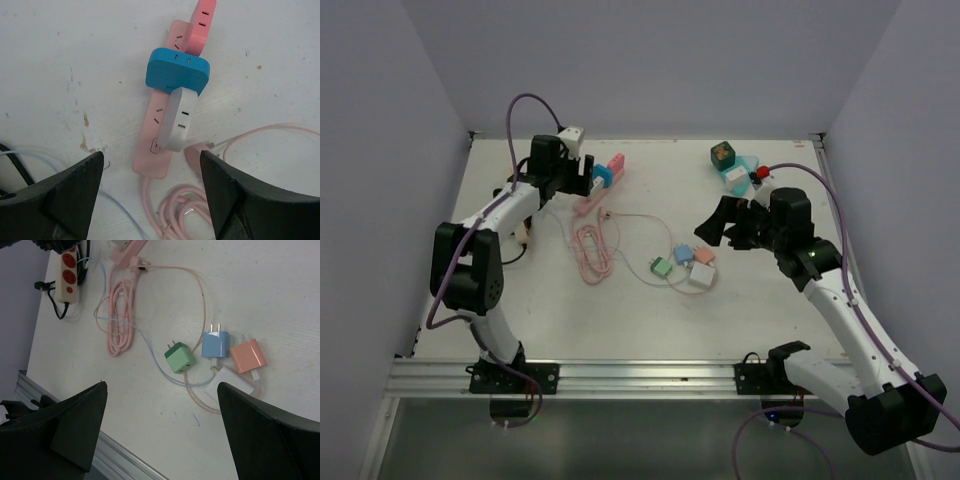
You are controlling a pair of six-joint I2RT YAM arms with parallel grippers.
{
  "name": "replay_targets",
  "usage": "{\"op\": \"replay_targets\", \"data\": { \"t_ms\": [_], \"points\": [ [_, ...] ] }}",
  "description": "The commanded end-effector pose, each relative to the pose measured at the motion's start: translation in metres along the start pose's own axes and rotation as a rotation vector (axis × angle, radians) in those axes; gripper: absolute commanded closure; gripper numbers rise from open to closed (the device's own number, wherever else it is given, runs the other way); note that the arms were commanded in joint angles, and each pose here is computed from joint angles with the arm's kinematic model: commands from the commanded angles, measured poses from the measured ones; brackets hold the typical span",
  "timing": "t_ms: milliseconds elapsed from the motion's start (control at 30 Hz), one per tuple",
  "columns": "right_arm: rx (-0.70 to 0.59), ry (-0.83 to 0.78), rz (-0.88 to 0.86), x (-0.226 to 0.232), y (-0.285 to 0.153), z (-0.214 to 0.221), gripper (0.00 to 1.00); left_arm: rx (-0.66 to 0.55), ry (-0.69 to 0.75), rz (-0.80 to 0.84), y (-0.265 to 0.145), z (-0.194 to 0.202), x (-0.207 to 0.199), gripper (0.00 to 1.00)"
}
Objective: Pull the plug off the socket
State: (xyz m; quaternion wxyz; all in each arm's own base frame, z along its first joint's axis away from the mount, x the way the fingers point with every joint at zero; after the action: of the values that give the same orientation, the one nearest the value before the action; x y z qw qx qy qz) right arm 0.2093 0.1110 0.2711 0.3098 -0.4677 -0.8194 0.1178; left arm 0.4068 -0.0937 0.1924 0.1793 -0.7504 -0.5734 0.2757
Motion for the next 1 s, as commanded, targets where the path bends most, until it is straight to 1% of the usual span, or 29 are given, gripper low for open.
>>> {"op": "replay_targets", "data": {
  "t_ms": [0,67,233,367,467,533,667,700,767,800,833,867,900,933,967],
  "points": [
    [-0.015,-0.025,-0.046,0.003,-0.001,-0.004,0.04,-0.031,0.098,0.027,0.021,-0.014,-0.003,0.19],
    [-0.004,-0.02,-0.049,0.003,0.002,-0.003,0.04,0.01,0.114,0.031,0.034,-0.007,-0.003,0.19],
    [0.023,-0.007,-0.063,0.003,0.006,-0.002,0.04,0.049,0.175,0.059,0.055,0.004,-0.004,0.19],
    [0.029,-0.004,-0.063,0.003,0.008,-0.003,0.04,0.097,0.178,0.049,0.074,0.02,0.001,0.19],
    [0.039,-0.003,-0.068,0.003,0.01,-0.004,0.04,0.123,0.169,0.053,0.085,0.03,0.002,0.2],
    [0.046,0.001,-0.069,0.002,0.014,-0.004,0.04,0.138,0.162,0.046,0.09,0.035,0.003,0.25],
    [0.053,0.012,-0.082,0.002,0.018,-0.005,0.05,0.165,0.146,0.045,0.098,0.046,0.005,0.39],
    [0.052,0.013,-0.085,0.003,0.019,-0.005,0.05,0.17,0.143,0.057,0.098,0.046,0.004,0.49],
    [0.057,0.015,-0.088,0.003,0.02,-0.005,0.05,0.175,0.133,0.062,0.095,0.046,0.003,0.6],
    [0.059,0.016,-0.091,0.002,0.021,-0.005,0.05,0.17,0.127,0.068,0.093,0.044,0.002,0.69],
    [0.057,0.014,-0.093,0.003,0.021,-0.006,0.05,0.154,0.119,0.071,0.087,0.038,-0.001,0.71],
    [0.057,0.011,-0.091,0.002,0.021,-0.006,0.05,0.151,0.114,0.074,0.083,0.039,-0.001,0.76],
    [0.06,0.012,-0.094,0.003,0.022,-0.005,0.05,0.139,0.108,0.08,0.079,0.035,-0.003,0.84],
    [0.059,0.01,-0.096,0.003,0.022,-0.006,0.05,0.107,0.095,0.083,0.069,0.025,-0.007,0.89],
    [0.062,0.015,-0.096,0.002,0.023,-0.006,0.05,0.1,0.084,0.088,0.064,0.025,-0.009,0.94]
  ]
}}
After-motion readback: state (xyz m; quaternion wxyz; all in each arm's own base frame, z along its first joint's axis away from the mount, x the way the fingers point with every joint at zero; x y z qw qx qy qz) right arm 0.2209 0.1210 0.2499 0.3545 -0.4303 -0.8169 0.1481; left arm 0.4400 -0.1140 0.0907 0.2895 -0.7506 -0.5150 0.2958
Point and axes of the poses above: each gripper's point midway between its finger pads, its own y axis out along the fingers, its own x axis along the line the jaws close on, z = x × y, the point moved 9 cm from there along -y, back along the fingers, and after that the axes turned 10 degrees about -y, right-handed, at the moved point
